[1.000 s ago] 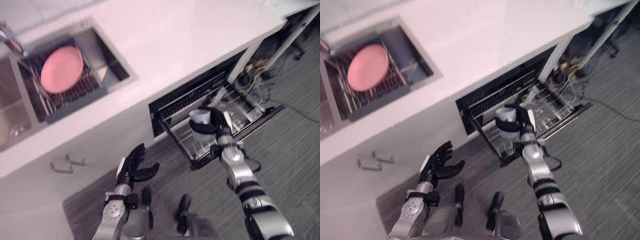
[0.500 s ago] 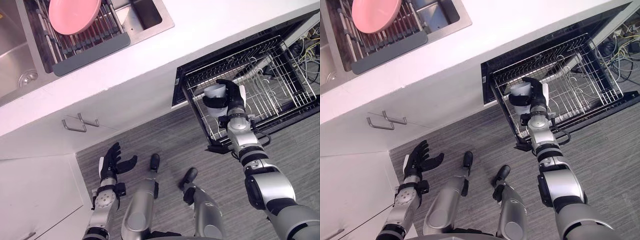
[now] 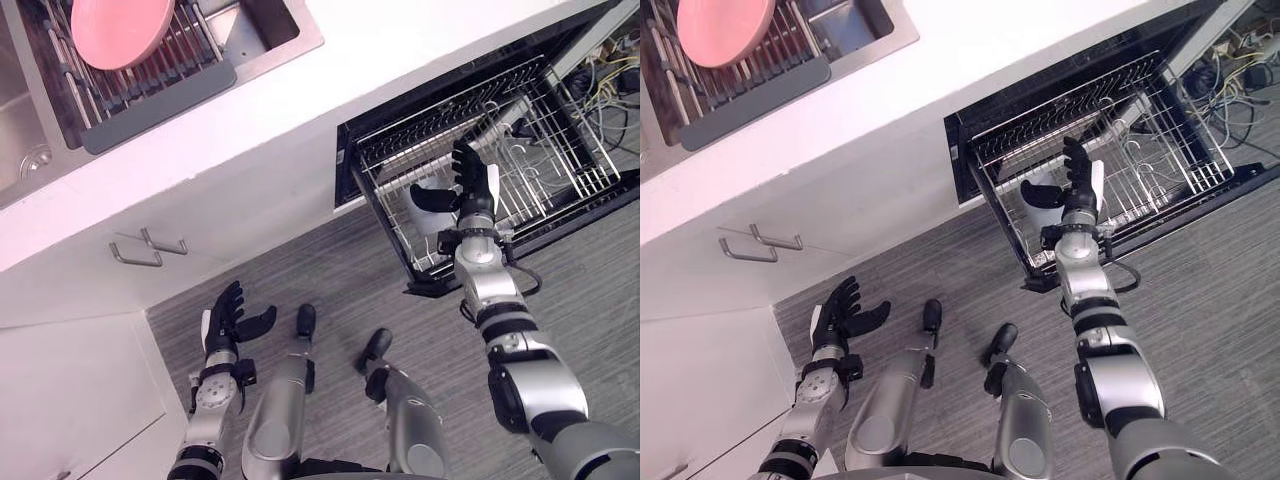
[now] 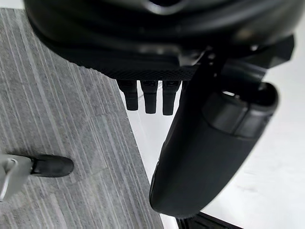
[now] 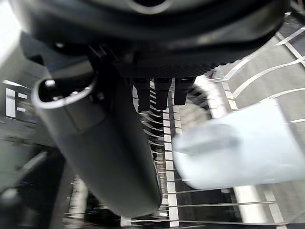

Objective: Walk over to the sink, pick up the cup, carry it to the dishwasher, place the cup inside the dishwasher, then close the dishwasher door

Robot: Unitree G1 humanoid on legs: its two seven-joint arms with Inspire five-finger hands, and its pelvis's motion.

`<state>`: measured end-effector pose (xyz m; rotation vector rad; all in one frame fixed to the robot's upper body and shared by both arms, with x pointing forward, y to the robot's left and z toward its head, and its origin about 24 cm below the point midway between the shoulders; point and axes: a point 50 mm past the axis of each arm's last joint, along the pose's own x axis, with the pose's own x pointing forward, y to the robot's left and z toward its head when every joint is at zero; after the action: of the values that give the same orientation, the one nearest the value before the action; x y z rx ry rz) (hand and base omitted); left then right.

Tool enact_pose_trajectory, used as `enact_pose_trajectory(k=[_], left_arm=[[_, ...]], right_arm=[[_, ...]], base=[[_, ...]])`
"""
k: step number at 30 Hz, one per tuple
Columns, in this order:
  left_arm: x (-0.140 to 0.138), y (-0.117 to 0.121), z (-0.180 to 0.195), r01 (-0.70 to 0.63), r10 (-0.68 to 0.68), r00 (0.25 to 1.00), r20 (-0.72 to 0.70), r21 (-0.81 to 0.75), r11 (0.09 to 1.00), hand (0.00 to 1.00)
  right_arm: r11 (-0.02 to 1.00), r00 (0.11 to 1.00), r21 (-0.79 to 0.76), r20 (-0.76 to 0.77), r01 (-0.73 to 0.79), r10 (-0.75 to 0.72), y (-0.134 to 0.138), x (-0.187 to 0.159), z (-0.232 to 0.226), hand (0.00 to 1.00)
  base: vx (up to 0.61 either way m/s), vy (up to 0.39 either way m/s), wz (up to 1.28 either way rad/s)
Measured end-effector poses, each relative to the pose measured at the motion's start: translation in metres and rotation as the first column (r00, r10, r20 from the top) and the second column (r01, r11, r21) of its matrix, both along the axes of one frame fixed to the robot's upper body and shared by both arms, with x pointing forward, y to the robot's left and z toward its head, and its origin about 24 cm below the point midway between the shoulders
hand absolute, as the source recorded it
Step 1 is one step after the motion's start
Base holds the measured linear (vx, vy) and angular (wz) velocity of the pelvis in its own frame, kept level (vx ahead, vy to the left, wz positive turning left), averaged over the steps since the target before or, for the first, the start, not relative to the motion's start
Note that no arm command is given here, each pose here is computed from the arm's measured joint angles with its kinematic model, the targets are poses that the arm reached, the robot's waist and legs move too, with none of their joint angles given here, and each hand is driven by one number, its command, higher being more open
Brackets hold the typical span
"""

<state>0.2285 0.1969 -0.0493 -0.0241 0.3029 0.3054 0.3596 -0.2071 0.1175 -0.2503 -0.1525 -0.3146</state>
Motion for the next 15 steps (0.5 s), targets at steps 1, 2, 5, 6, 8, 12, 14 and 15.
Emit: enact_pose_trajectory(k=[1, 2, 5, 6, 8, 12, 14, 15], left_arm=[[-0.001, 0.0, -0.001, -0.001, 0.001, 1.0, -0.003, 0.0, 1.0, 0.9], [-0.002, -0.001, -0.001, 0.002, -0.002, 1.0, -0.007, -0.002, 1.0, 0.9], [-0.005, -0.002, -0.005, 0.004, -0.005, 1.0, -0.02, -0.007, 1.0, 0.9], [-0.008, -0.003, -0.006, 0.007, -0.008, 1.0, -0.029, -0.002, 1.0, 0.9], [-0.011, -0.004, -0.009, 0.008, -0.008, 0.999, -0.043, -0.01, 1.0, 0.9], [-0.016, -0.008, -0.019, 0.027, -0.028, 0.995, -0.097, -0.016, 1.0, 0.9], [-0.022, -0.01, -0.027, 0.038, -0.039, 0.99, -0.137, -0.014, 0.999, 0.9], [-0.025, -0.009, -0.03, 0.039, -0.039, 0.987, -0.156, -0.009, 0.999, 0.9]], right_arm=[[1.0, 1.0, 0.019, 0.025, -0.011, 0.011, 0.005, -0.01, -0.004, 0.9], [0.999, 0.999, 0.027, 0.04, -0.017, 0.016, 0.006, -0.021, -0.01, 0.9], [0.999, 0.998, 0.049, 0.058, -0.017, 0.014, 0.007, -0.046, -0.022, 0.9], [0.999, 0.998, 0.053, 0.06, -0.005, 0.002, 0.005, -0.059, -0.028, 0.9], [0.997, 0.998, 0.074, 0.062, 0.026, -0.031, 0.0, -0.078, -0.034, 0.9], [0.99, 0.988, 0.097, 0.098, 0.106, -0.115, -0.016, -0.104, -0.032, 0.9], [0.99, 0.981, 0.094, 0.154, 0.105, -0.119, -0.014, -0.113, -0.021, 0.9], [0.99, 0.977, 0.101, 0.181, 0.096, -0.113, -0.011, -0.117, -0.017, 0.9]], base=[[0.01, 0.008, 0.03], [0.01, 0.007, 0.06], [0.01, 0.003, 0.23], [0.03, 0.0, 0.46], [0.07, 0.001, 0.65], [0.1, 0.048, 0.82], [0.11, 0.108, 0.26], [0.15, 0.129, 0.4]])
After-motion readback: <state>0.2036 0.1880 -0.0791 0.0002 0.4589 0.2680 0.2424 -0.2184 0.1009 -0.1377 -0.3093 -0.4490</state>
